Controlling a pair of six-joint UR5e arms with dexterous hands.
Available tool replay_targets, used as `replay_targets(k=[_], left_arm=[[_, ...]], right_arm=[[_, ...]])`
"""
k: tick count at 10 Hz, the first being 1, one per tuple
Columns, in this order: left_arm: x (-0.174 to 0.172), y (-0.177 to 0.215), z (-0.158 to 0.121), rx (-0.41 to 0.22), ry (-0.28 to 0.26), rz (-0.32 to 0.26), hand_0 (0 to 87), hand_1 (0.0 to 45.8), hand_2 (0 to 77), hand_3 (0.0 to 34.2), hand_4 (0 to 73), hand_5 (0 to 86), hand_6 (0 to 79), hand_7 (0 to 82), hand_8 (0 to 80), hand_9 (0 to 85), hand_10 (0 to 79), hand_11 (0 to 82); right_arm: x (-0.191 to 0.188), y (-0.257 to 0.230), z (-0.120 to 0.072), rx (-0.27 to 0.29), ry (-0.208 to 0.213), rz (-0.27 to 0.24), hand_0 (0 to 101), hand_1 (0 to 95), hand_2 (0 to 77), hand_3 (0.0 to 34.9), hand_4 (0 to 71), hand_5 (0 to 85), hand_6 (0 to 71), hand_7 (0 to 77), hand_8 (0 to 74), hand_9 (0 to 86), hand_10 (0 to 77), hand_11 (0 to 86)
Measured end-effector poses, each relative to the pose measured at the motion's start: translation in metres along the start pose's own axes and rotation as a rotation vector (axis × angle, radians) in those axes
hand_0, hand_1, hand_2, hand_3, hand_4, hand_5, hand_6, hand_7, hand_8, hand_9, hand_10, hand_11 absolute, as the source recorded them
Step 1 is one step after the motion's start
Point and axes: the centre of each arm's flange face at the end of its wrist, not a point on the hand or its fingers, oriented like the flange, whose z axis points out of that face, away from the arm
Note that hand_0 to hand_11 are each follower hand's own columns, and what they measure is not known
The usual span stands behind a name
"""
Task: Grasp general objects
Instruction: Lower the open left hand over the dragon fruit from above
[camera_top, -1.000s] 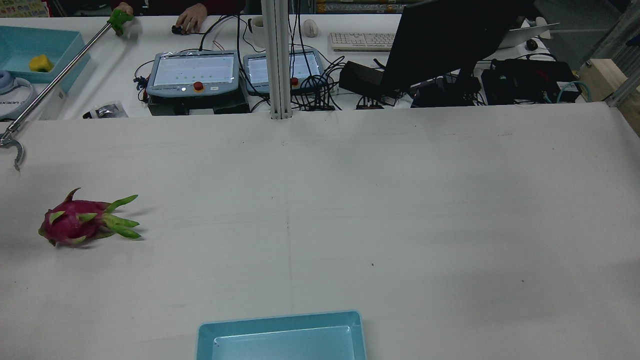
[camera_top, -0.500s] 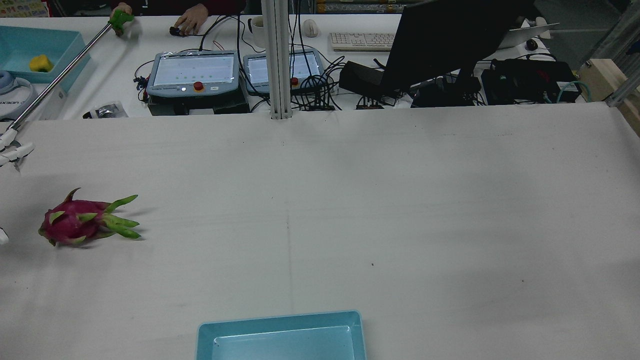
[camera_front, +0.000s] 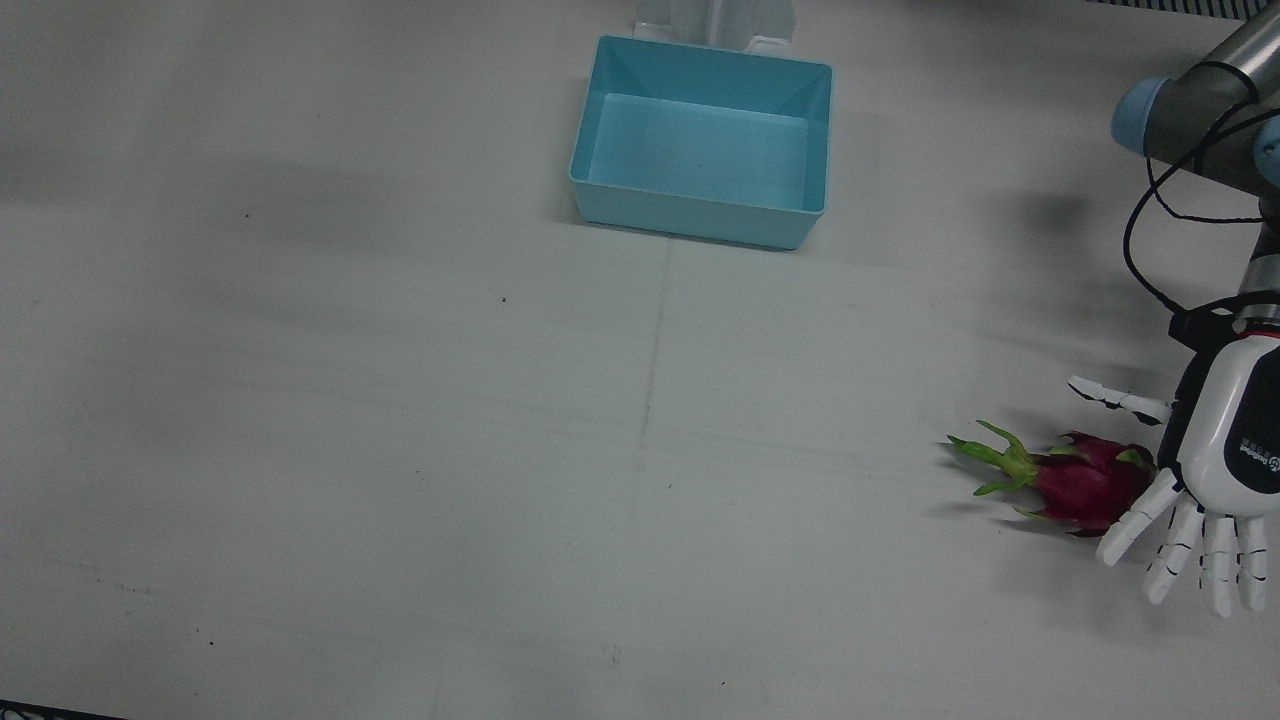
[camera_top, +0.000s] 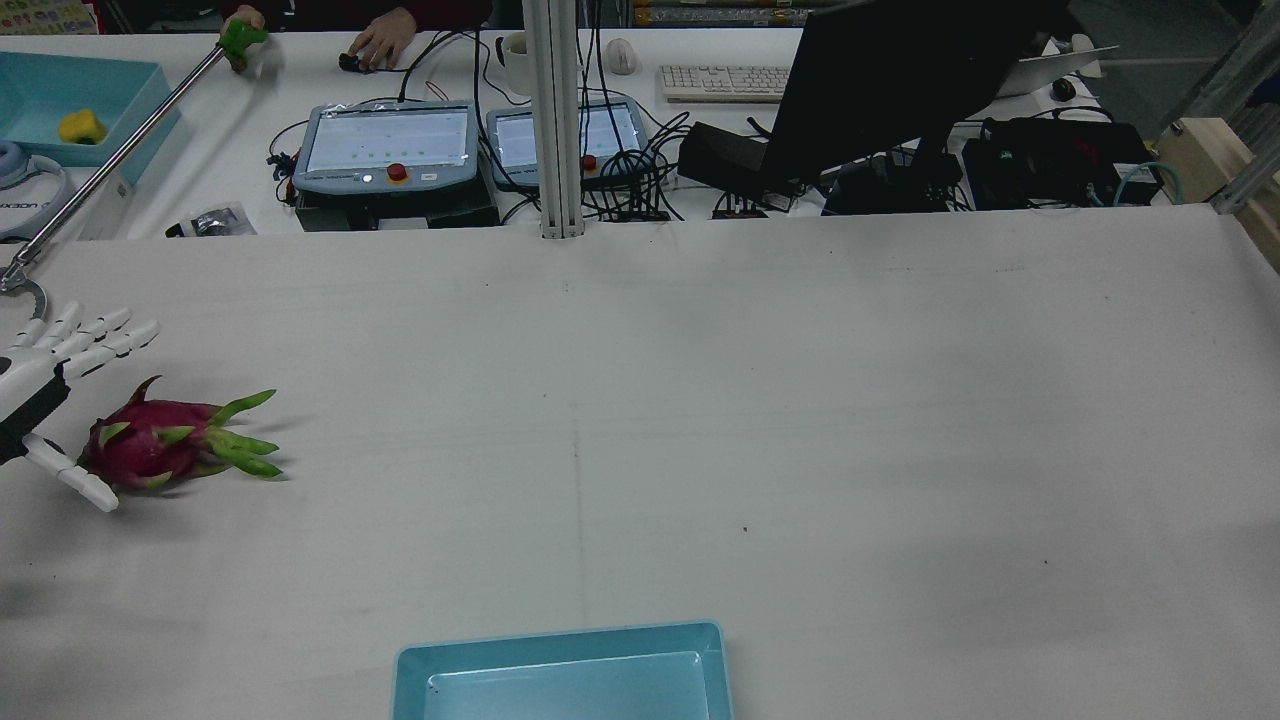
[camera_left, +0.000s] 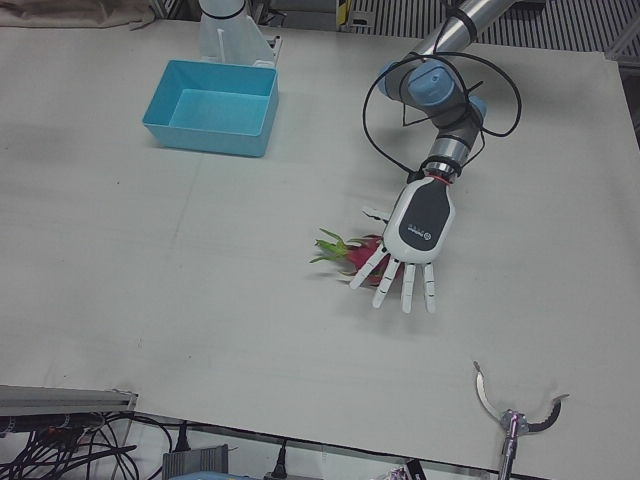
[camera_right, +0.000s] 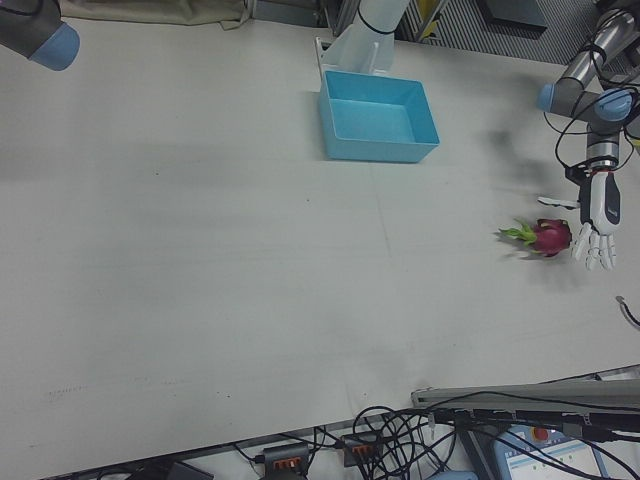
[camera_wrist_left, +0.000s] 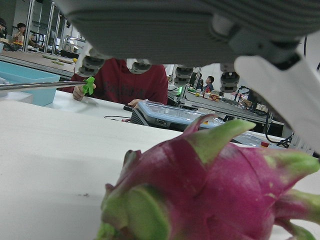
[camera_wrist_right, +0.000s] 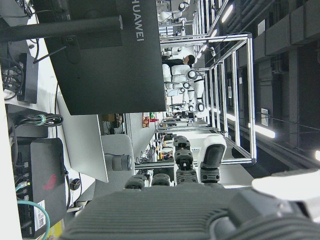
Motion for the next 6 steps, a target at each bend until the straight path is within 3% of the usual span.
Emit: replay_targets(k=[3, 6], left_arm=[[-0.020, 0.000, 0.008, 0.034, -0.048, 0.025, 48.3, 0.0, 1.1, 29.9, 4.9, 2.2, 1.6, 3.8, 1.1, 1.1, 1.6, 8.2], [-0.029, -0.002, 0.011, 0.048, -0.054, 0.029, 47.5, 0.0, 1.1, 29.8, 4.9, 2.2, 1.6, 2.2, 1.1, 1.1, 1.6, 8.2]], right_arm=[[0.000, 0.000, 0.000, 0.001, 0.000, 0.000, 0, 6.0, 1.6, 0.0, 0.0, 74.2, 0.0, 0.0, 0.0, 1.6, 0.5, 1.1], [0.000, 0.000, 0.000, 0.000, 0.000, 0.000, 0, 6.0, 1.6, 0.0, 0.0, 74.2, 0.0, 0.0, 0.0, 1.6, 0.0, 1.1]])
